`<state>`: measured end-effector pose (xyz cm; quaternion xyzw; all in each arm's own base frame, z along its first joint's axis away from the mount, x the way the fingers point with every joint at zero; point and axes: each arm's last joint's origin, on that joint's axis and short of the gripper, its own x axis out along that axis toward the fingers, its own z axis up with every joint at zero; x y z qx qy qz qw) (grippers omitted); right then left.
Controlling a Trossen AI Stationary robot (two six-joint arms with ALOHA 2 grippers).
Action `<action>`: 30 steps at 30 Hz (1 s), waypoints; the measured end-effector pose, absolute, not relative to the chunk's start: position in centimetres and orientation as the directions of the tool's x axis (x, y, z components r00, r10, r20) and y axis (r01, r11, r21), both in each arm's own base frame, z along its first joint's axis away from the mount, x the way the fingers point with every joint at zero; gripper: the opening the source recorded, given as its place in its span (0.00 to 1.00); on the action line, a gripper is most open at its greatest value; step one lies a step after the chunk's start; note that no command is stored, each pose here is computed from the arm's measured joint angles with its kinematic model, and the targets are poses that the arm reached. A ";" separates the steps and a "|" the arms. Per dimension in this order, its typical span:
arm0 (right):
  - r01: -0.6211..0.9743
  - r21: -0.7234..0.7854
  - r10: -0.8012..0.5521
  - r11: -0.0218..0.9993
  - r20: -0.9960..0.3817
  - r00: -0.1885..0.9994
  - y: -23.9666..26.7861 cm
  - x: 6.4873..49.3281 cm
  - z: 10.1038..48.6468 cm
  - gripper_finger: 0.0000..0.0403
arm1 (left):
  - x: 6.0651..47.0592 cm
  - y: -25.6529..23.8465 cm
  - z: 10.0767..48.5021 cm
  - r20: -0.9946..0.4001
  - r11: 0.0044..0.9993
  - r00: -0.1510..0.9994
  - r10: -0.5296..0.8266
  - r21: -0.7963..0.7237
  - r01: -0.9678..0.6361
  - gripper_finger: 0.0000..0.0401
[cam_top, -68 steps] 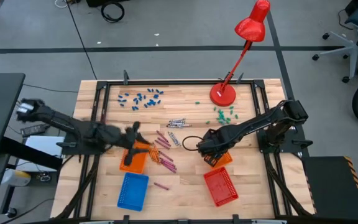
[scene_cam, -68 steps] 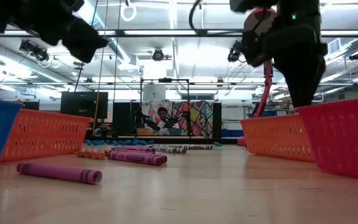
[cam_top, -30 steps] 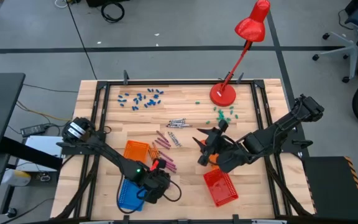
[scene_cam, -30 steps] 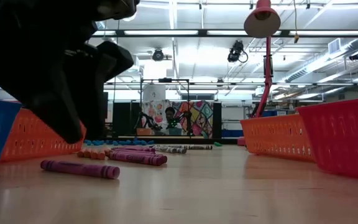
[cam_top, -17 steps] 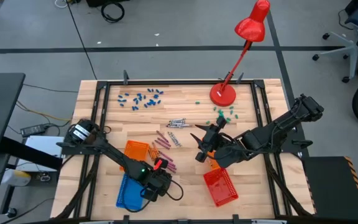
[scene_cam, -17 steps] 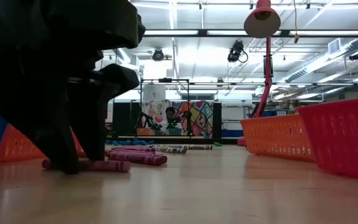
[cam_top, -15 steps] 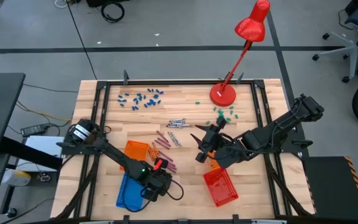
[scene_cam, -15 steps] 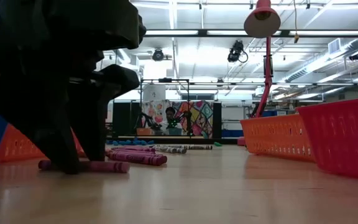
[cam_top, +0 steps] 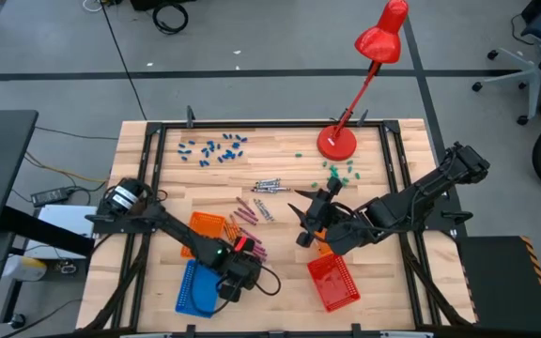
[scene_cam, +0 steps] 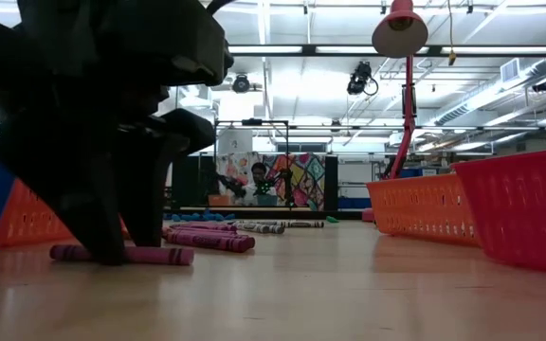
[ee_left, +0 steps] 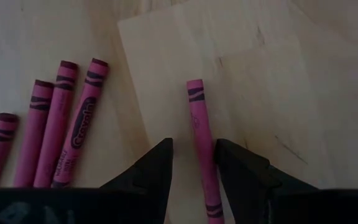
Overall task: Sort crayons
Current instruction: Put the red crayon into the left orange bin
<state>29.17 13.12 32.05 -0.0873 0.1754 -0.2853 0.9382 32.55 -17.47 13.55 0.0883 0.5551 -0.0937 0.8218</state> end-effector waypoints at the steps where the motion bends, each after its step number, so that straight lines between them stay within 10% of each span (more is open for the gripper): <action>1: 0.504 -0.264 -0.565 0.822 -0.279 0.776 13.1 29.2 32.0 0.44 | 32.6 -17.4 13.5 -0.929 0.967 0.365 -0.057 0.039 0.251 0.35; 17: 0.503 -0.264 -0.564 0.823 -0.279 0.777 13.2 29.1 32.0 0.44 | 32.6 -17.2 13.4 -0.929 0.968 0.367 -0.043 0.052 0.245 0.06; 30: 0.502 -0.266 -0.564 0.823 -0.281 0.776 13.2 29.1 32.0 0.44 | 32.9 -17.3 14.5 -0.938 0.956 0.348 -0.013 0.090 0.280 0.10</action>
